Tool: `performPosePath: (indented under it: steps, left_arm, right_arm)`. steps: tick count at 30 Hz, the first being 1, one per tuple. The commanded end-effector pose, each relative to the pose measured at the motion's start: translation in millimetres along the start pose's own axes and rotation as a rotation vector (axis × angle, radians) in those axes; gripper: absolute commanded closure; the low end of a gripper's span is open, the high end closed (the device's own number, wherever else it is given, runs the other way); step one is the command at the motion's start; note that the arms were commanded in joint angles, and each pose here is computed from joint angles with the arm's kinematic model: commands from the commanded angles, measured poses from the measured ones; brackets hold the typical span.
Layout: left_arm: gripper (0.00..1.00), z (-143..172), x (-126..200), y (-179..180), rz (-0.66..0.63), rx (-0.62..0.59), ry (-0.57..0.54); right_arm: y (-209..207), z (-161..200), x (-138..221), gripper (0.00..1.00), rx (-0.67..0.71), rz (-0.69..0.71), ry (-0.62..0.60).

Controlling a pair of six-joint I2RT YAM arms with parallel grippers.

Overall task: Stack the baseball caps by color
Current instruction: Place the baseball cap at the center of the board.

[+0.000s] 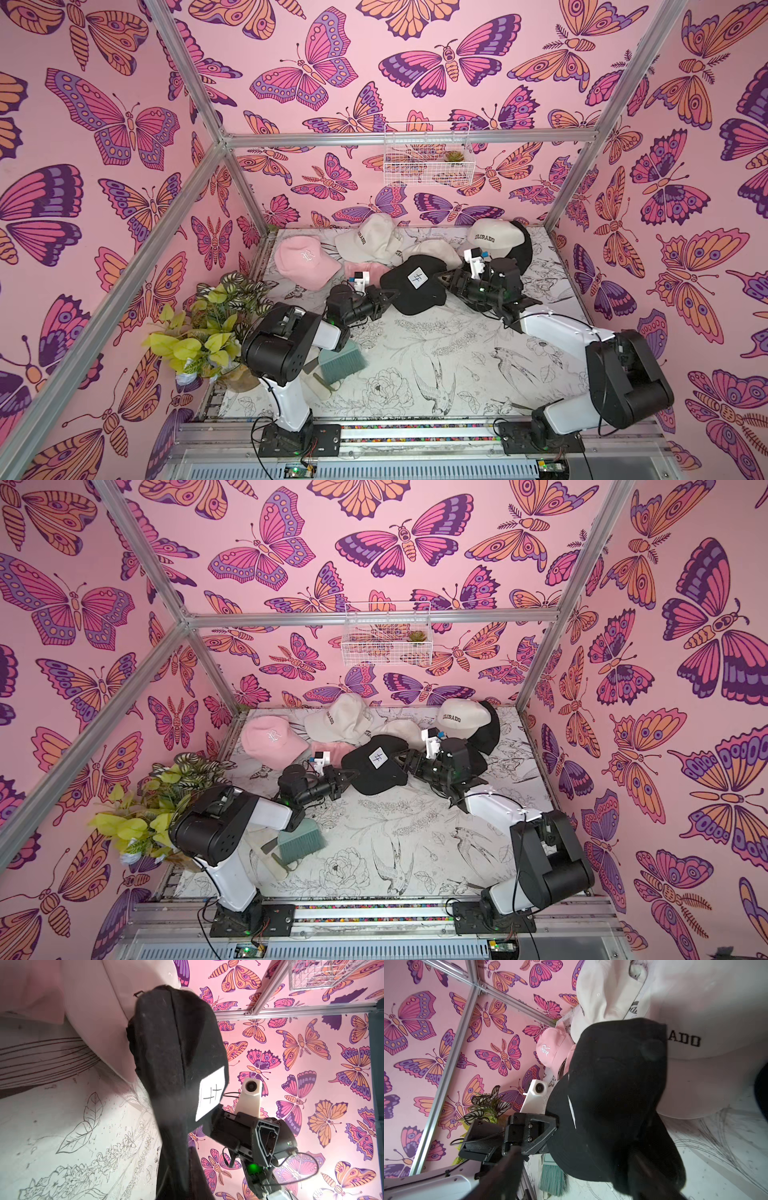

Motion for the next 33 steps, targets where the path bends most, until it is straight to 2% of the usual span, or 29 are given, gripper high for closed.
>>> performPosePath:
  steps: [1,9,12,17,22,25,27,30,33]
  left_arm:
    - [1.0,0.2,5.2,-23.4,0.074,-0.079,0.086]
    - [1.0,-3.7,4.0,-59.9,0.142,-0.113,0.203]
    - [1.0,-3.9,1.9,-63.2,0.151,-0.106,0.226]
    - [1.0,-5.2,-2.9,-68.9,0.167,-0.113,0.262]
    - [1.0,-4.7,-11.3,-71.6,0.175,-0.122,0.306]
    - [1.0,-6.2,-14.8,-66.2,0.163,-0.113,0.323]
    - [1.0,-10.0,-14.6,-50.3,0.109,-0.083,0.316]
    - [1.0,-11.2,-13.8,-27.4,0.015,-0.059,0.309]
    - [1.0,-14.3,-7.2,-22.2,-0.013,-0.066,0.292]
  right_arm:
    - [-1.7,-8.7,20.9,0.01,-0.067,-0.03,-0.023]
    - [-7.2,-7.9,26.5,0.01,-0.165,-0.106,-0.02]
    - [-1.6,-13.3,25.6,0.01,-0.161,-0.159,-0.04]
    - [17.8,-29.2,23.2,0.01,-0.174,-0.334,-0.088]
    - [28.9,-31.1,9.7,0.01,-0.155,-0.388,-0.065]
    - [39.1,-33.8,6.9,0.01,-0.132,-0.424,-0.058]
    - [48.3,-35.5,8.8,0.01,-0.105,-0.462,-0.051]
    - [73.1,-36.7,19.0,0.0,-0.021,-0.551,-0.018]
    - [90.4,-36.7,32.6,0.01,0.039,-0.587,-0.007]
Point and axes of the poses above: each gripper's point midway between its finger pads, its own x axis back along the fingers, its own y axis along the line the jaws close on, z = x × y, the point moved 8 cm from there along x, back along the fingers, and after that the axes turned 3 degrees about x, right-handed, at the moved point
